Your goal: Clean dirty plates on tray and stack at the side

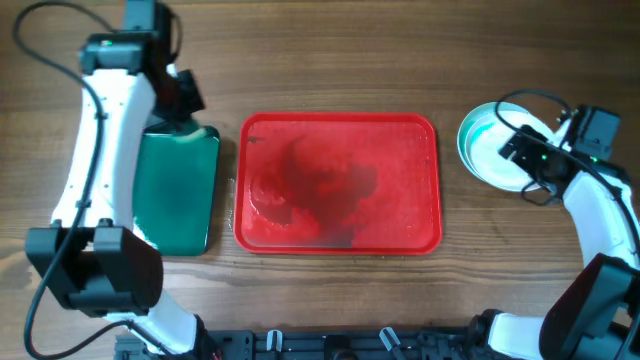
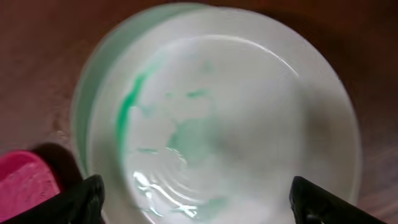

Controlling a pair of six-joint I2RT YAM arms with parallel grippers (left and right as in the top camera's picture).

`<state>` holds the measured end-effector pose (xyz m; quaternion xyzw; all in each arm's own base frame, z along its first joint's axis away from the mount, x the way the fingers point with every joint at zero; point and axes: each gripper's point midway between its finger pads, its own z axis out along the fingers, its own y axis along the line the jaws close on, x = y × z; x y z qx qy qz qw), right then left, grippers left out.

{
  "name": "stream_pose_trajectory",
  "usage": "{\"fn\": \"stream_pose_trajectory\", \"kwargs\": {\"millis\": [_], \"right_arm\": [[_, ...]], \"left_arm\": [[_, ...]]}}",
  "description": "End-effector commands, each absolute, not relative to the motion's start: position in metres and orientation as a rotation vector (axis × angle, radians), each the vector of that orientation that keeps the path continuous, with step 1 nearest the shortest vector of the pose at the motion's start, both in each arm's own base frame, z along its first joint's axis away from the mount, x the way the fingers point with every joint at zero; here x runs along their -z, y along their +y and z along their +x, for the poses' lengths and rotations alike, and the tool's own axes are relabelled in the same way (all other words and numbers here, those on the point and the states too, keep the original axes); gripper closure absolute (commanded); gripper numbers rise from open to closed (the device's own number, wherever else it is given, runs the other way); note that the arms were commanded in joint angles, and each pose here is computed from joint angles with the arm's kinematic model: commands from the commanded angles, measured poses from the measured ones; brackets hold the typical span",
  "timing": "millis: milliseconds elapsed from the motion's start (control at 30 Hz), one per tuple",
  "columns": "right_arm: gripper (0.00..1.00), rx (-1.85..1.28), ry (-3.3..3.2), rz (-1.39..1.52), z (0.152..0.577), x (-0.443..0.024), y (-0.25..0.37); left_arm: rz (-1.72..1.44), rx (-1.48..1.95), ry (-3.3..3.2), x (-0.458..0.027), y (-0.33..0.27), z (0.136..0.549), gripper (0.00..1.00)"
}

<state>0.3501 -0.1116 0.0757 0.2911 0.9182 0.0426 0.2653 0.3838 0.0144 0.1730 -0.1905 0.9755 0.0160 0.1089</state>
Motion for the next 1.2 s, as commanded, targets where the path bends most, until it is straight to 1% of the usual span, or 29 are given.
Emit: {"fn": "stream_pose_trajectory", "kwargs": {"millis": [0, 67, 200, 300, 533, 667, 700, 733, 767, 1000, 1033, 1067, 1100, 1167], "right_arm": [[0.03, -0.146, 2.456, 0.732, 0.367, -0.086, -0.105], [0.03, -0.166, 2.457, 0.756, 0.366, -0.085, -0.103], [0.03, -0.22, 2.476, 0.745, 0.361, -0.087, -0.094], [0.03, -0.218, 2.486, 0.751, 0.354, -0.092, -0.093], [0.02, -0.213, 2.478, 0.776, 0.342, -0.109, -0.095], [0.0, -0.277, 2.471, 0.691, 0.343, -0.122, -0.084], [0.0, -0.276, 2.469, 0.69, 0.342, -0.124, -0.084], [0.0, -0.271, 2.471, 0.679, 0.341, -0.126, -0.084], [0.0, -0.25, 2.478, 0.69, 0.337, -0.128, -0.086], [0.0, -0.194, 2.494, 0.852, 0.319, -0.117, -0.107], [0.0, -0.187, 2.493, 0.882, 0.315, -0.114, -0.112], [0.0, -0.172, 2.496, 0.904, 0.312, -0.112, -0.116], [0.0, -0.151, 2.5, 0.933, 0.308, -0.109, -0.121], [0.0, -0.102, 2.511, 0.995, 0.3, -0.101, -0.13]], "left_arm": [[-0.631, -0.102, 2.889, -0.163, 0.04, 0.375, 0.96], [-0.644, -0.108, 2.899, -0.159, 0.045, 0.372, 0.96], [-0.548, -0.137, 2.939, -0.151, 0.05, 0.368, 0.96], [-0.572, -0.186, 2.937, -0.142, 0.061, 0.366, 0.96], [-0.48, -0.194, 2.955, -0.108, 0.074, 0.365, 0.96], [-0.479, -0.198, 2.995, -0.083, 0.072, 0.353, 0.96], [-0.479, -0.199, 3.005, -0.076, 0.071, 0.349, 0.95], [-0.48, -0.2, 3.015, -0.068, 0.071, 0.345, 0.88], [-0.481, -0.202, 3.028, -0.06, 0.07, 0.34, 0.78], [-0.486, -0.2, 3.009, -0.056, 0.07, 0.342, 0.43], [-0.485, -0.198, 3.0, -0.057, 0.071, 0.345, 0.33], [-0.485, -0.198, 2.994, -0.059, 0.071, 0.347, 0.26], [-0.489, -0.197, 2.99, -0.062, 0.071, 0.349, 0.23], [-0.487, -0.195, 2.977, -0.073, 0.071, 0.353, 0.21]]}}
